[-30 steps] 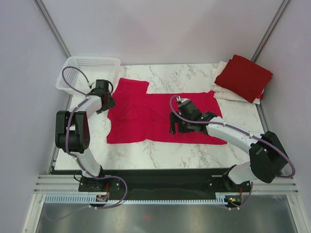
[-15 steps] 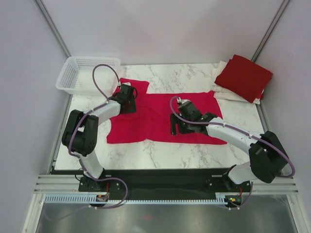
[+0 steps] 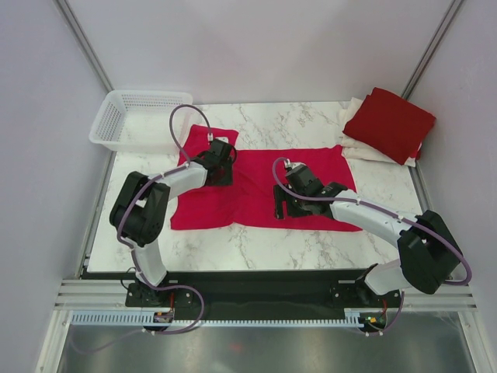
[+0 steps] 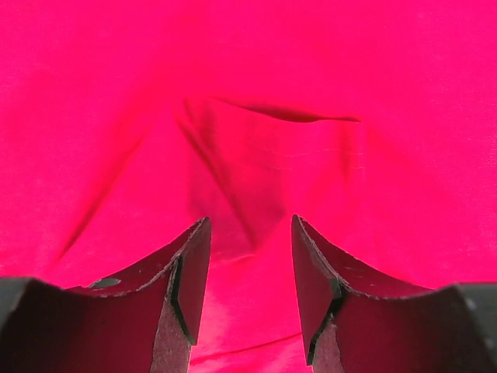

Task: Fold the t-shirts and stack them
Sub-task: Fold the tshirt

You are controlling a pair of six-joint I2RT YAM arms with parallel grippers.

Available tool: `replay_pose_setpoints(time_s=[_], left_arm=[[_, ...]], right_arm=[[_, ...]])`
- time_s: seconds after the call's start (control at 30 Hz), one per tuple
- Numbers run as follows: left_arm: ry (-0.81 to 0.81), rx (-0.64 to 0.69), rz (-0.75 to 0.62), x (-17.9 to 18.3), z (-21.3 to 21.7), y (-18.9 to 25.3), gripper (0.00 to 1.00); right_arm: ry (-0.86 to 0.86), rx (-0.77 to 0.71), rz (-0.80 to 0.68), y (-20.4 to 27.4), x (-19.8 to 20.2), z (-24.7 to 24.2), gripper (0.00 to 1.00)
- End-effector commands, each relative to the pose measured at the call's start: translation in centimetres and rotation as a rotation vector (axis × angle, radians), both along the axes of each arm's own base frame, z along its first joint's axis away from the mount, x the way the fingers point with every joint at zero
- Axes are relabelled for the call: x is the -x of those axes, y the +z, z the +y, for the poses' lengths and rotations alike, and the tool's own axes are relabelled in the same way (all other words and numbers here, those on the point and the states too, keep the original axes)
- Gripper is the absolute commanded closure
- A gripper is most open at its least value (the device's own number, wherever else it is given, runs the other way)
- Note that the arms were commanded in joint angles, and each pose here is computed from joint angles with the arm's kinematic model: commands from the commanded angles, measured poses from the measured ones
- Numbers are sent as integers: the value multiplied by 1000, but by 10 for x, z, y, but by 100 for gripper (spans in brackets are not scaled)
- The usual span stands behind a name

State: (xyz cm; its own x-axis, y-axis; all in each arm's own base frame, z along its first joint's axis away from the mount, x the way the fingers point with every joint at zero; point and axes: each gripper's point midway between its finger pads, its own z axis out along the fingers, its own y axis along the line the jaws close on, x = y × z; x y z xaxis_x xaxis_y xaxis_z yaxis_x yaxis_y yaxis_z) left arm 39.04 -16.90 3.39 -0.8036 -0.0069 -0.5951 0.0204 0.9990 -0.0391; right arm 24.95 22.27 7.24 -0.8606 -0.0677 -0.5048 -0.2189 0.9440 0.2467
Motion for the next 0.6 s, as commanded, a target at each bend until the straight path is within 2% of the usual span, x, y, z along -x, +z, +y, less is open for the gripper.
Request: replay_pose_setpoints(time_s=[0.0, 0.4, 0.57], left_arm=[[-13, -23, -37, -14, -4, 2, 47], [33, -98, -58, -13, 14, 5, 46], [43, -78, -67, -14, 18, 13, 46]], right_arm=[[-3, 0, -35, 4, -5, -1, 16], [3, 18, -20, -4, -3, -3, 16], [6, 27, -13, -7, -3, -3, 16]])
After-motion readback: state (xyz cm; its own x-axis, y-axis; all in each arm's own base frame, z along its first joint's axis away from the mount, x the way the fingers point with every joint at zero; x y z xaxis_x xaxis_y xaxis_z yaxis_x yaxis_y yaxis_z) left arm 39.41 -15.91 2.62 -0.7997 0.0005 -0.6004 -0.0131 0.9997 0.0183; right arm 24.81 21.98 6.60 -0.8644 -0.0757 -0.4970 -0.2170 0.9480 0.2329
